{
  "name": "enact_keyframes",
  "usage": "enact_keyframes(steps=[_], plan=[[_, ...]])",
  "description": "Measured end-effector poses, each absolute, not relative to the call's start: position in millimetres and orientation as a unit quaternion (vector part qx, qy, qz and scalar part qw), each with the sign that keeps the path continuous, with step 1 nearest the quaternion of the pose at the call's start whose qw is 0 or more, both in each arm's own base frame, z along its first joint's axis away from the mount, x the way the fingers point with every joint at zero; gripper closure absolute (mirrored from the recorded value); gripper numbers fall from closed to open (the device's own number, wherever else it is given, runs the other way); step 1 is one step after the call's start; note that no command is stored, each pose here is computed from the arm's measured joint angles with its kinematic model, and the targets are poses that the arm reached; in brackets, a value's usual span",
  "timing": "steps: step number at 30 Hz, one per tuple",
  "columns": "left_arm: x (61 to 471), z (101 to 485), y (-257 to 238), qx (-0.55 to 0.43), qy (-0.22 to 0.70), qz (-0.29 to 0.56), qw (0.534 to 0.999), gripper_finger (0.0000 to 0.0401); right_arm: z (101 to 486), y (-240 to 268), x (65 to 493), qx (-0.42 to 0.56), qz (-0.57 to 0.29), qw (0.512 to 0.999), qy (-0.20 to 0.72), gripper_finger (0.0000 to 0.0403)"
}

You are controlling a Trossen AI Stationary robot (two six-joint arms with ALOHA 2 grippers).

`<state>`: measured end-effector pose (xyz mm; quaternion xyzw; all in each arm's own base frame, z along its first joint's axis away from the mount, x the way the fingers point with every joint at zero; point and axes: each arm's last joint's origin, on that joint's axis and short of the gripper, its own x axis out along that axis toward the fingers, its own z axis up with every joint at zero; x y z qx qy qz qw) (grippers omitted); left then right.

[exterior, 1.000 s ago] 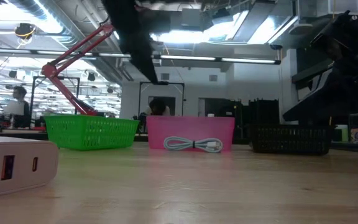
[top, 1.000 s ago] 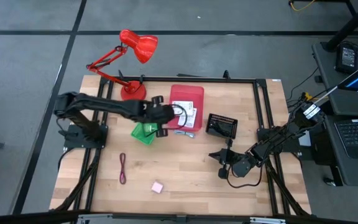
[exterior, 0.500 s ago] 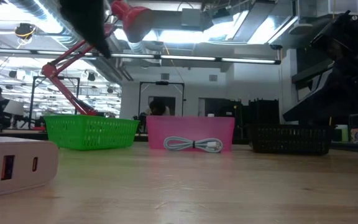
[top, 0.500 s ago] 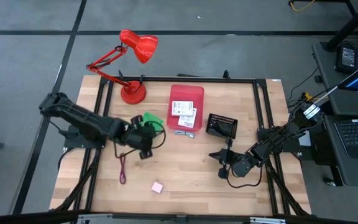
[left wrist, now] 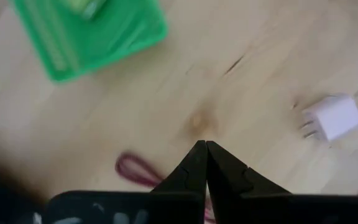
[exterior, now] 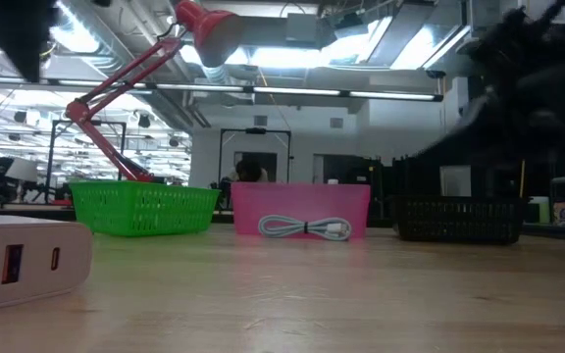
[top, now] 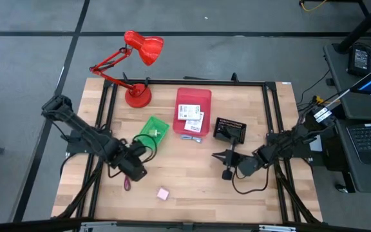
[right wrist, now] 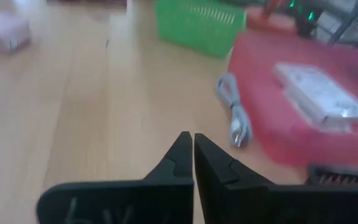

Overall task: Pick and place items into bin
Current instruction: Put the pink charger cable into the black bin

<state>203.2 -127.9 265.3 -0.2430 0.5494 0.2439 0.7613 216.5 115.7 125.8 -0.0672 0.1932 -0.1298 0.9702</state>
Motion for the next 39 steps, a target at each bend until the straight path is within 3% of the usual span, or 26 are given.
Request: enact_keyframes(steps=[9,15,25,33,39], plan=[[184,264,-150,-0.333,0.521,0.309,0.723,0.0398,140,112,229,-0.114,-0.074,0.98,0.147,0.0402],[180,251,-169,-0.354,0.511,0.351,0.7,0.0389,140,105,232,-0.115,-0.082,0.979,0.149,0.0402],[178,213,-198,-0.357,0.534,0.427,0.637,0.0321,139,98,236,-0.111,-0.088,0.978,0.152,0.0402],[182,194,-204,-0.355,0.52,0.472,0.618,0.0258,140,90,240,-0.1,-0.067,0.981,0.154,0.0402],[184,182,-208,-0.351,0.528,0.497,0.592,0.0233,141,88,242,-0.093,-0.053,0.983,0.15,0.0402]])
